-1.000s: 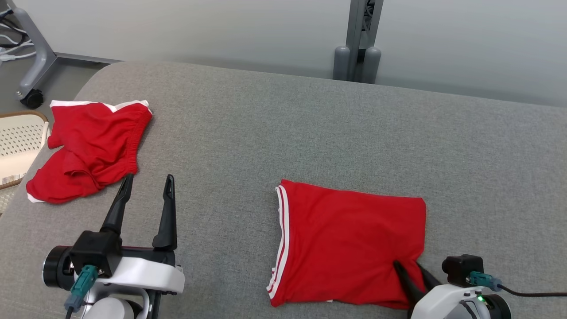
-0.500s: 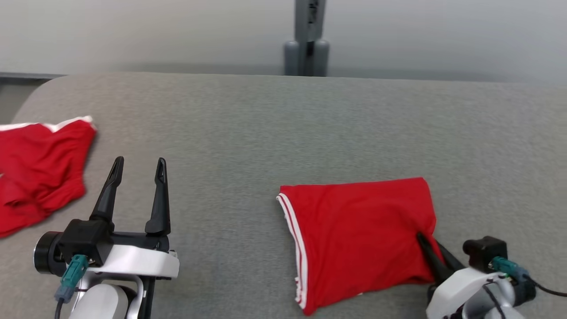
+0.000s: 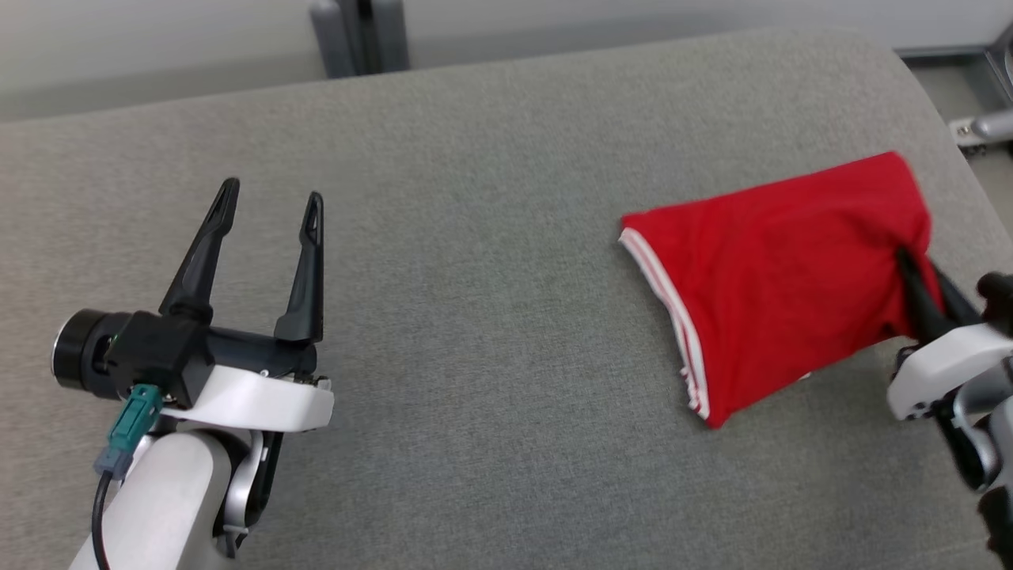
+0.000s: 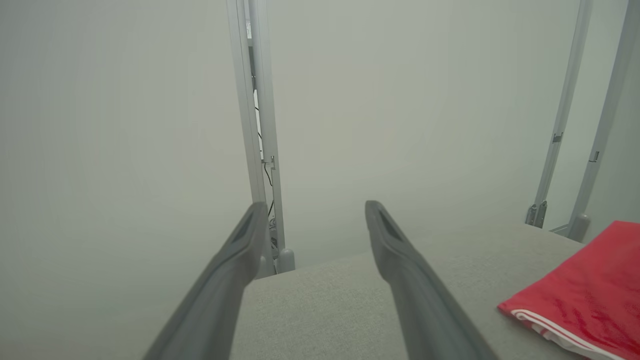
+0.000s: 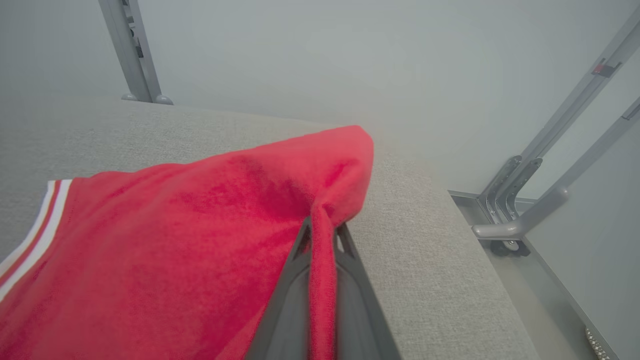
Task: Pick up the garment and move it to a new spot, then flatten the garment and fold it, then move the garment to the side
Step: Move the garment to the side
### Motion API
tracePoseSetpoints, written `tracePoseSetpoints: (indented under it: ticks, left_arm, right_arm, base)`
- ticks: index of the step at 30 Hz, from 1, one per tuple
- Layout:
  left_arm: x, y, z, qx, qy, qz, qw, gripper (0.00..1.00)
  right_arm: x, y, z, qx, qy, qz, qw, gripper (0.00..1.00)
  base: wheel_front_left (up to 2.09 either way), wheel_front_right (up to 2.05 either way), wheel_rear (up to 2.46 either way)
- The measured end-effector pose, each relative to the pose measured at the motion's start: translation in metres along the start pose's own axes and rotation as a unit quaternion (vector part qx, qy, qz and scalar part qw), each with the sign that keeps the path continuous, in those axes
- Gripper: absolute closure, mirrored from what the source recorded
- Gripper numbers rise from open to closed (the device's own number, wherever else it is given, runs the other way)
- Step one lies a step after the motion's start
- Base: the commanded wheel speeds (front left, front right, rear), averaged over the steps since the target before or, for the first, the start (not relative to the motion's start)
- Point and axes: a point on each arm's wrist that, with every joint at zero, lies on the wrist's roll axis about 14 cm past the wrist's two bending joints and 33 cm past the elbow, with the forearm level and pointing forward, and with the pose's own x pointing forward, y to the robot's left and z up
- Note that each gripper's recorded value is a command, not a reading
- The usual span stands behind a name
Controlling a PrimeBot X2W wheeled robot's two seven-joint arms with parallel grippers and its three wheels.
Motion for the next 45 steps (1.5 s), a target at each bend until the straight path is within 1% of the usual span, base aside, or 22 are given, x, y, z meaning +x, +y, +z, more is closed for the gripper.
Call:
tracePoseSetpoints:
  ticks: [1, 2, 6, 10, 12, 13, 17, 20, 23, 26, 29, 33, 36, 39, 42, 45]
  left_arm:
    - [0.005, -0.004, -0.004, -0.004, 0.003, -0.008, 1.0, 0.0]
    - [0.005, -0.004, -0.004, -0.004, 0.003, -0.008, 1.0, 0.0]
    - [0.019, -0.018, -0.017, -0.014, 0.008, -0.034, 0.999, 0.0]
    - [0.026, -0.022, -0.028, -0.018, 0.016, -0.045, 0.999, 0.0]
    - [0.029, -0.024, -0.028, -0.018, 0.016, -0.049, 0.999, 0.0]
    - [0.031, -0.024, -0.028, -0.018, 0.014, -0.05, 0.998, 0.0]
    - [0.03, -0.023, -0.028, -0.017, 0.016, -0.05, 0.998, 0.0]
    - [0.029, -0.022, -0.022, -0.015, 0.009, -0.048, 0.999, 0.0]
    - [0.026, -0.019, -0.015, -0.016, 0.003, -0.039, 0.999, 0.0]
    - [0.017, -0.012, -0.011, -0.014, 0.005, -0.02, 1.0, 0.0]
    - [0.007, 0.0, -0.003, -0.01, 0.001, 0.006, 1.0, 0.0]
    - [-0.005, 0.02, 0.014, -0.006, -0.017, 0.047, 0.999, 0.0]
    - [-0.019, 0.039, 0.021, 0.003, -0.022, 0.08, 0.997, 0.0]
    - [-0.036, 0.058, 0.028, 0.011, -0.026, 0.113, 0.993, 0.0]
    - [-0.056, 0.078, 0.033, 0.019, -0.026, 0.149, 0.988, 0.0]
    - [-0.076, 0.091, 0.035, 0.026, -0.021, 0.176, 0.984, 0.0]
  right_arm:
    - [0.001, -0.011, -0.003, -0.01, 0.007, -0.01, 1.0, 1.0]
    - [0.001, -0.011, -0.003, -0.01, 0.007, -0.01, 1.0, 1.0]
    - [0.007, -0.054, -0.008, -0.03, 0.022, -0.056, 0.998, 1.0]
    - [0.012, -0.072, -0.013, -0.029, 0.037, -0.081, 0.996, 1.0]
    - [0.012, -0.082, -0.018, -0.026, 0.049, -0.097, 0.994, 0.55]
    - [0.012, -0.086, -0.02, -0.023, 0.054, -0.103, 0.993, 0.0]
    - [0.016, -0.101, -0.008, -0.006, 0.038, -0.131, 0.991, 0.0]
    - [0.012, -0.111, 0.002, 0.012, 0.018, -0.151, 0.988, 0.0]
    - [0.008, -0.11, 0.02, 0.027, -0.02, -0.157, 0.987, 0.0]
    - [0.005, -0.098, 0.047, 0.044, -0.074, -0.148, 0.985, 0.0]
    - [0.003, -0.065, 0.077, 0.08, -0.133, -0.116, 0.981, 0.0]
    - [-0.006, -0.026, 0.115, 0.089, -0.203, -0.066, 0.973, 0.0]
    - [-0.013, 0.012, 0.141, 0.098, -0.25, -0.021, 0.963, 0.0]
    - [-0.02, 0.049, 0.15, 0.103, -0.269, 0.023, 0.957, 0.0]
    - [-0.026, 0.086, 0.147, 0.109, -0.266, 0.068, 0.955, 0.0]
    - [-0.032, 0.111, 0.143, 0.108, -0.261, 0.097, 0.954, 0.0]
  base:
    - [0.0, 0.0, 0.0]
    - [0.0, 0.0, 0.0]
    - [0.0, 0.0, 0.0]
    - [0.0, 0.0, 0.0]
    - [0.0, 0.0, 0.0]
    - [0.0, 0.0, 0.0]
    - [0.0, 0.0, 0.0]
    - [0.0, 0.0, 0.0]
    - [0.0, 0.0, 0.0]
    - [0.0, 0.0, 0.0]
    - [0.0, 0.0, 0.0]
    - [0.0, 0.0, 0.0]
    - [0.0, 0.0, 0.0]
    - [0.0, 0.0, 0.0]
    - [0.0, 0.0, 0.0]
    - [0.0, 0.0, 0.0]
